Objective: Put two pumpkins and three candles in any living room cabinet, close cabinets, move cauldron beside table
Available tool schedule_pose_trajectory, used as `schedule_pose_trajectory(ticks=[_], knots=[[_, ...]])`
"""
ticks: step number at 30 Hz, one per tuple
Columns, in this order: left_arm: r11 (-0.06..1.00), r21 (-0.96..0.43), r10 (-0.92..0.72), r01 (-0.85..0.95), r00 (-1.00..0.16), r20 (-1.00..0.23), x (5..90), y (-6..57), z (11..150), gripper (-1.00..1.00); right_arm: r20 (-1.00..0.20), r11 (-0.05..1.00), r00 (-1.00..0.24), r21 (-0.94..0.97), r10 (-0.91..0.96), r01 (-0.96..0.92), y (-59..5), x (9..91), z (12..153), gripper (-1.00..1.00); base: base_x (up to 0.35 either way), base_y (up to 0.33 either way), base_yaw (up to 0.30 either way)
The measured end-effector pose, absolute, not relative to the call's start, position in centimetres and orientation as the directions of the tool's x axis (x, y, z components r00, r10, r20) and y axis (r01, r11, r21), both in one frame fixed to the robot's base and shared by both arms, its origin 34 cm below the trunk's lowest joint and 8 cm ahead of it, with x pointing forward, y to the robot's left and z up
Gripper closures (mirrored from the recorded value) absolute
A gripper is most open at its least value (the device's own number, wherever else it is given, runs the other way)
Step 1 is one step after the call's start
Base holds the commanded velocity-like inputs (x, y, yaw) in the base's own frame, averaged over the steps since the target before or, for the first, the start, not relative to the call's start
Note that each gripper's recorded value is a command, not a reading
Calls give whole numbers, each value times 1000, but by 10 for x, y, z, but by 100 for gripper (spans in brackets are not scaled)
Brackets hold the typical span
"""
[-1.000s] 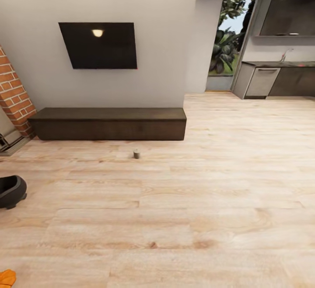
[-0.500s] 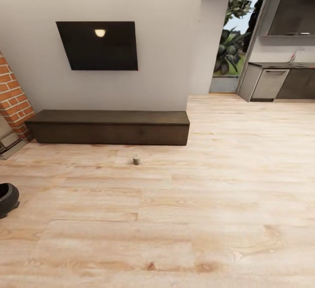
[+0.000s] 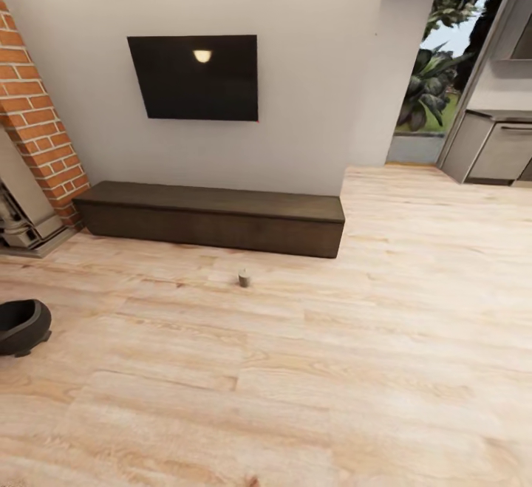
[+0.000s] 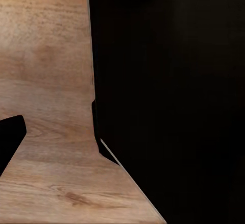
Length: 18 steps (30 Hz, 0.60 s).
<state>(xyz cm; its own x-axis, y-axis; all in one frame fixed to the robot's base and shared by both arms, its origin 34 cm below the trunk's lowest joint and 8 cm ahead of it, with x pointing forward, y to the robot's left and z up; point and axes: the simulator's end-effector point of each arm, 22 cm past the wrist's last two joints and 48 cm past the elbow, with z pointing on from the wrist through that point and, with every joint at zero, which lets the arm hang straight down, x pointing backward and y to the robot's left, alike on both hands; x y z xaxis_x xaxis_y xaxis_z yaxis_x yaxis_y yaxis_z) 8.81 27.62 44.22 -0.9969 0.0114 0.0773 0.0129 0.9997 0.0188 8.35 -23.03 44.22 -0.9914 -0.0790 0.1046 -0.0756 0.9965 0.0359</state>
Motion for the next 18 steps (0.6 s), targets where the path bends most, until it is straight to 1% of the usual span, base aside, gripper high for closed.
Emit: schedule_pose_trajectory(ticks=[12,18], knots=[[1000,19,11,13,-997,77,88,276,442,-100,104,996,-992,43,-78,-74,-224,84,442,-100,271,-188,248],[1000,19,11,13,-997,77,88,276,442,-100,104,996,-992,43,-78,-74,-224,84,442,-100,298,-124,248]])
